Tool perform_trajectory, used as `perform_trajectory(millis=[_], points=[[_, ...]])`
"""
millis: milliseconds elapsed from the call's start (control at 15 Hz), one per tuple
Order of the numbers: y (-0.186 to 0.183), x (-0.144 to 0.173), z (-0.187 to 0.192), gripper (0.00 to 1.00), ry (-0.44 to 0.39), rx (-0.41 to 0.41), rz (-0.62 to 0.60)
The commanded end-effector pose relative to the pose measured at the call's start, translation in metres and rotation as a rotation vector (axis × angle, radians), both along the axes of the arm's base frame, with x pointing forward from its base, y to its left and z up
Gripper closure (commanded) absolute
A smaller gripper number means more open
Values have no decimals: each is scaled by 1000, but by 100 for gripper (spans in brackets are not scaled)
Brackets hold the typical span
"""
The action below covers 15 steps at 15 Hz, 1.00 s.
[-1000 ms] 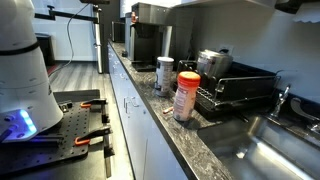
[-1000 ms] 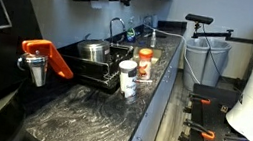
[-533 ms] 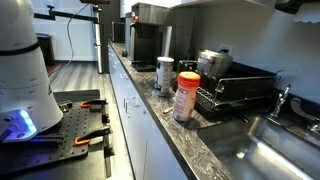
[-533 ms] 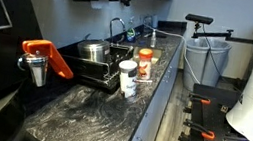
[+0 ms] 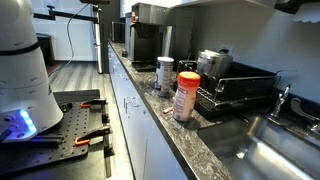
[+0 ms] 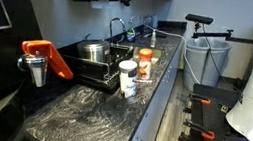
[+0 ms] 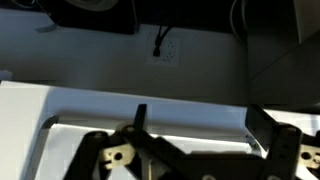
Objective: Put the marker in the cabinet
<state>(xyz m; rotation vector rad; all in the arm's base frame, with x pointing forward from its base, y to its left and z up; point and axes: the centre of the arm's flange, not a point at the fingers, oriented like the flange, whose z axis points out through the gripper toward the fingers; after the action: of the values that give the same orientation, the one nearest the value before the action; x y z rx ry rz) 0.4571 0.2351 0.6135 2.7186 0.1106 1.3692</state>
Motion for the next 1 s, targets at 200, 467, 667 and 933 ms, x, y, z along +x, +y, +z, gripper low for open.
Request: perform_trajectory(millis=[200,467,667,933], points=[[7,-16,-59,0,303,-71,76],[22,-20,-81,0,447,-107,171],[32,-28,-90,0,507,-147,211],[38,-39,-97,0,562,-196,245]])
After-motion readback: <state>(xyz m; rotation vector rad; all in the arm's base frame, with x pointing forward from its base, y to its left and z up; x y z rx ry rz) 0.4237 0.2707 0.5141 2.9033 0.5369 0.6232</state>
